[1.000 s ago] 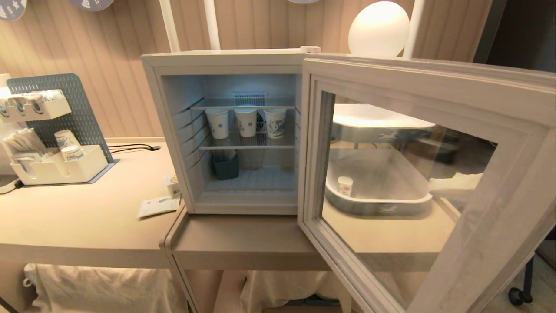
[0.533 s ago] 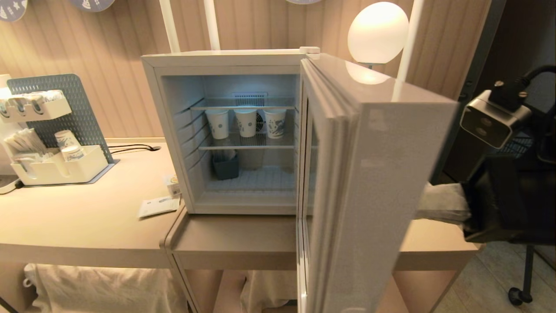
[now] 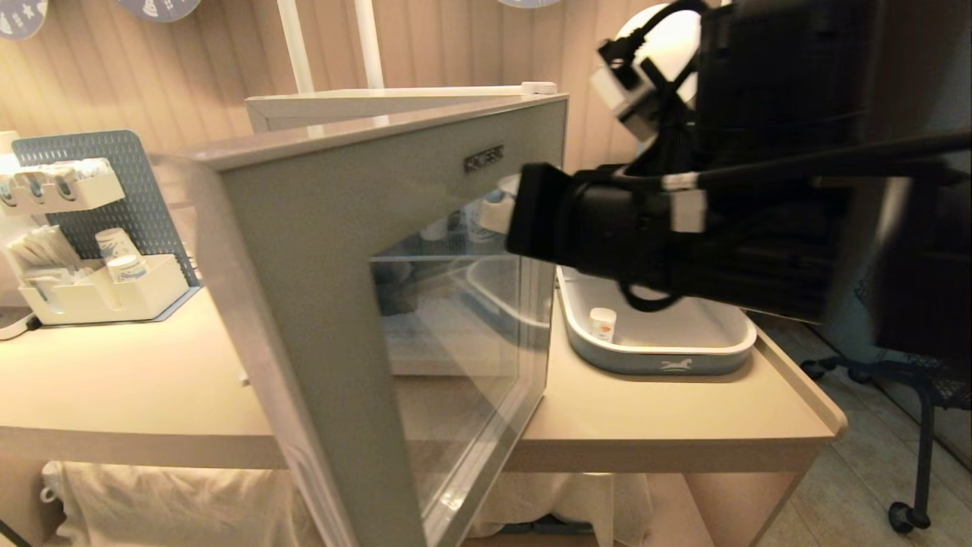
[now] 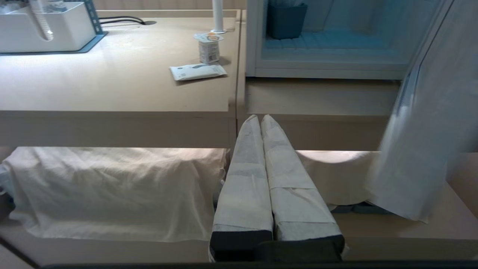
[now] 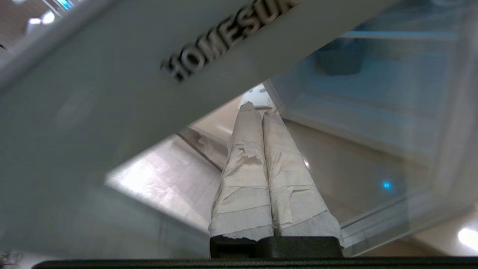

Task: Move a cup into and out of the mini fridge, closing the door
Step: Close the freezer door

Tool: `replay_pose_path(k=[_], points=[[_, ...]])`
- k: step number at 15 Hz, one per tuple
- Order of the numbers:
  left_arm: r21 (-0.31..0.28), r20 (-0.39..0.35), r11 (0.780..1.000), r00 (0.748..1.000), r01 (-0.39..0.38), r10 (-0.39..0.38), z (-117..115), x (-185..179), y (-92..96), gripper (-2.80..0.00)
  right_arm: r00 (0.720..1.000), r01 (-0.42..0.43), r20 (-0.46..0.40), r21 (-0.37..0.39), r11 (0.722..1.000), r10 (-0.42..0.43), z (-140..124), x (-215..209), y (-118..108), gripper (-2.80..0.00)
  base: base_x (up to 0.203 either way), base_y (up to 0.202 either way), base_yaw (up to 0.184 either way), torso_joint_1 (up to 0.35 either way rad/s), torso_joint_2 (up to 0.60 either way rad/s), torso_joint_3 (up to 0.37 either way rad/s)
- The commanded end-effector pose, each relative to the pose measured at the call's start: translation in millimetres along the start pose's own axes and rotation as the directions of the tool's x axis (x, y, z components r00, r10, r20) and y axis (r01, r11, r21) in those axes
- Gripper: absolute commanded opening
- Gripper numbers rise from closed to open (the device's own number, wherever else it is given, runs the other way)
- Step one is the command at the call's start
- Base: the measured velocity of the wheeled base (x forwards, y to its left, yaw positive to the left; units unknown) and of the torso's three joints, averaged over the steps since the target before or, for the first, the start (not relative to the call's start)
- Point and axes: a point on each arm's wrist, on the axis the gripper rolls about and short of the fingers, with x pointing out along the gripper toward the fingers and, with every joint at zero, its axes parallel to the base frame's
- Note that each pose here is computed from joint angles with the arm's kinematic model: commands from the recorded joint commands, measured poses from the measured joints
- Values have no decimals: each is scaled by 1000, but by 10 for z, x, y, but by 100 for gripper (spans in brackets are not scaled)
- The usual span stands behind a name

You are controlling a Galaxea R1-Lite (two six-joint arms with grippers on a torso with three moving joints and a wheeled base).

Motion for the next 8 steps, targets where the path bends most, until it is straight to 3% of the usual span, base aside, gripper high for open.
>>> replay_pose_path(k=[1, 5, 8], points=[[-1, 2, 1000, 1000, 0, 0, -1, -1, 0, -280, 997, 39, -67, -79, 996, -44, -408, 761, 72, -280, 0, 0, 0, 0, 0, 0], [-1, 2, 1000, 1000, 0, 0, -1, -1, 0, -280, 996, 74, -26, -250, 965, -84, -733, 1378, 233, -280, 0, 0, 0, 0, 0, 0], [-1, 3, 1000, 1000, 0, 0, 3, -2, 0, -280, 996, 82, -15, -272, 959, -90, -599, 1146, 290, -280, 0, 0, 0, 0, 0, 0]])
